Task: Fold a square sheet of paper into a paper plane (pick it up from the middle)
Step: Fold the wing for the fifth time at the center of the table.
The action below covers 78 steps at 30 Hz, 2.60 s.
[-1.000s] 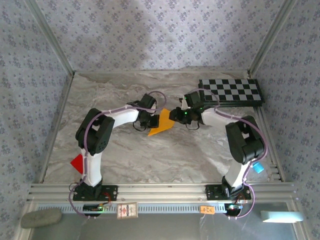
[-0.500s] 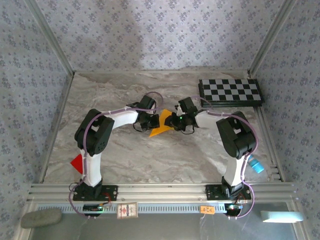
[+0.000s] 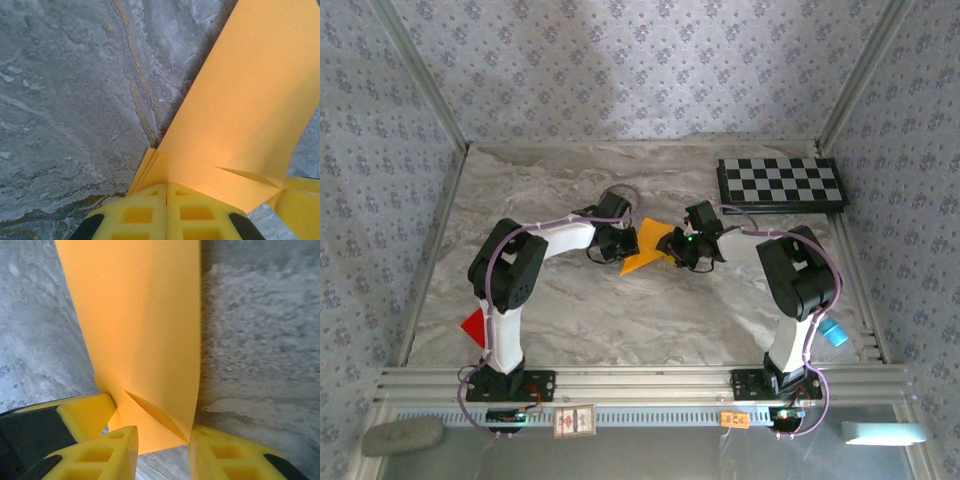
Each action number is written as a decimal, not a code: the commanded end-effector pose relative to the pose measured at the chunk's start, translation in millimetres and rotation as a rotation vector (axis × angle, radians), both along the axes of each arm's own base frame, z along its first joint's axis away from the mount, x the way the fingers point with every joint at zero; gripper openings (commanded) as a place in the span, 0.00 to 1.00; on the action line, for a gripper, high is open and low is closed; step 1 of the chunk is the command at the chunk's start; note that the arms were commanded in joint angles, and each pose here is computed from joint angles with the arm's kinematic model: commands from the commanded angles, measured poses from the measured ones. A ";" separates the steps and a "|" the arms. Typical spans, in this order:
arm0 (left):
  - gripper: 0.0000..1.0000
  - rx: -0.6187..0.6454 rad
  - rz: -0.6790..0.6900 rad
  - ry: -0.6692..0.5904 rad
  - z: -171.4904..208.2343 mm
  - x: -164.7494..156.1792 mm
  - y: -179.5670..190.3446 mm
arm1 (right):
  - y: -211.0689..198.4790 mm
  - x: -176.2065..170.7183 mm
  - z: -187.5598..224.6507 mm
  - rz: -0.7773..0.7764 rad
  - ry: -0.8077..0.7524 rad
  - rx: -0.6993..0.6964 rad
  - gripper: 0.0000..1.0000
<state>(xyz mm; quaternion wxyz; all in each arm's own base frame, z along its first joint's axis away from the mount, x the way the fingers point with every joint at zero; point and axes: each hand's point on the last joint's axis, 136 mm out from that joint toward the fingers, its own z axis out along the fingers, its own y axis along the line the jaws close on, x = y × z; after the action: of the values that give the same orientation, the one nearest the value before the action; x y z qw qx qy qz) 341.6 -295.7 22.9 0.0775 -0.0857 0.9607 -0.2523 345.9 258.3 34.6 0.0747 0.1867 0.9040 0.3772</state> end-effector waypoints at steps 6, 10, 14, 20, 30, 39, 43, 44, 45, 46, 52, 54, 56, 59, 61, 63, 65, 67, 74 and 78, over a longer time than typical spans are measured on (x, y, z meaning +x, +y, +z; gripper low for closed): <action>0.06 0.050 0.007 0.083 -12.7 -20.8 13.0 | 27.2 4.9 13.0 0.033 -0.020 0.114 0.27; 0.06 0.044 0.007 0.076 -9.4 -19.5 11.8 | 26.6 3.9 5.3 0.014 0.012 0.122 0.23; 0.07 0.035 0.007 0.063 -4.3 -17.7 10.4 | 25.7 2.8 -0.9 0.006 0.034 0.120 0.22; 0.08 0.030 0.010 0.051 0.9 -15.3 11.3 | 20.1 1.5 -2.0 -0.017 0.045 0.115 0.19; 0.17 0.008 -0.012 -0.042 27.5 -7.7 10.8 | 14.6 4.9 5.6 -0.040 0.036 0.115 0.00; 0.44 0.023 -0.200 -0.350 62.2 -11.7 9.2 | 12.9 7.2 22.5 -0.083 0.055 0.134 0.00; 0.58 0.035 -0.274 -0.442 62.5 -14.5 6.8 | 13.9 8.3 29.5 -0.095 0.084 0.154 0.00; 0.59 0.040 -0.297 -0.464 62.8 -15.1 5.1 | 14.4 8.3 31.1 -0.096 0.090 0.158 0.00; 0.59 0.047 -0.323 -0.486 63.1 -15.8 2.5 | 14.3 8.3 31.6 -0.100 0.096 0.159 0.00; 0.59 0.055 -0.359 -0.511 63.4 -17.7 -1.7 | 13.8 8.9 32.4 -0.105 0.101 0.160 0.00; 0.53 0.152 -0.549 -0.631 56.6 -24.1 -20.9 | 15.2 9.1 36.3 -0.109 0.126 0.173 0.00; 0.50 0.190 -0.595 -0.663 53.3 -23.7 -24.2 | 16.0 9.1 37.4 -0.105 0.131 0.176 0.00; 0.49 0.225 -0.638 -0.687 49.4 -23.4 -26.9 | 16.3 8.9 38.0 -0.103 0.136 0.175 0.00; 0.49 0.282 -0.671 -0.710 43.9 -20.2 -26.1 | 15.5 8.9 38.5 -0.105 0.145 0.175 0.00; 0.48 0.320 -0.679 -0.731 41.7 -17.5 -24.5 | 15.7 8.4 39.0 -0.106 0.152 0.179 0.00; 0.47 0.345 -0.685 -0.741 37.5 -15.8 -22.0 | 15.6 8.0 38.7 -0.107 0.159 0.182 0.00; 0.45 0.356 -0.693 -0.748 33.3 -15.8 -21.0 | 15.7 8.0 38.3 -0.107 0.165 0.184 0.00; 0.42 0.371 -0.695 -0.755 29.8 -15.3 -18.9 | 15.4 8.6 39.3 -0.109 0.167 0.188 0.00; 0.35 0.353 -0.723 -0.781 29.1 -19.4 -20.4 | 16.7 8.8 39.9 -0.109 0.179 0.195 0.02; 0.30 0.342 -0.746 -0.769 23.3 -24.8 -21.1 | 16.5 8.8 38.6 -0.109 0.189 0.195 0.06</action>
<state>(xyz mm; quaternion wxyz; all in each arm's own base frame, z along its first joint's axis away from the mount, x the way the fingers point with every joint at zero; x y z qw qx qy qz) 319.9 -311.3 47.5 0.3376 0.3559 0.8645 -0.1097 352.8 273.3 62.0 0.0023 0.2709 0.8601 0.4322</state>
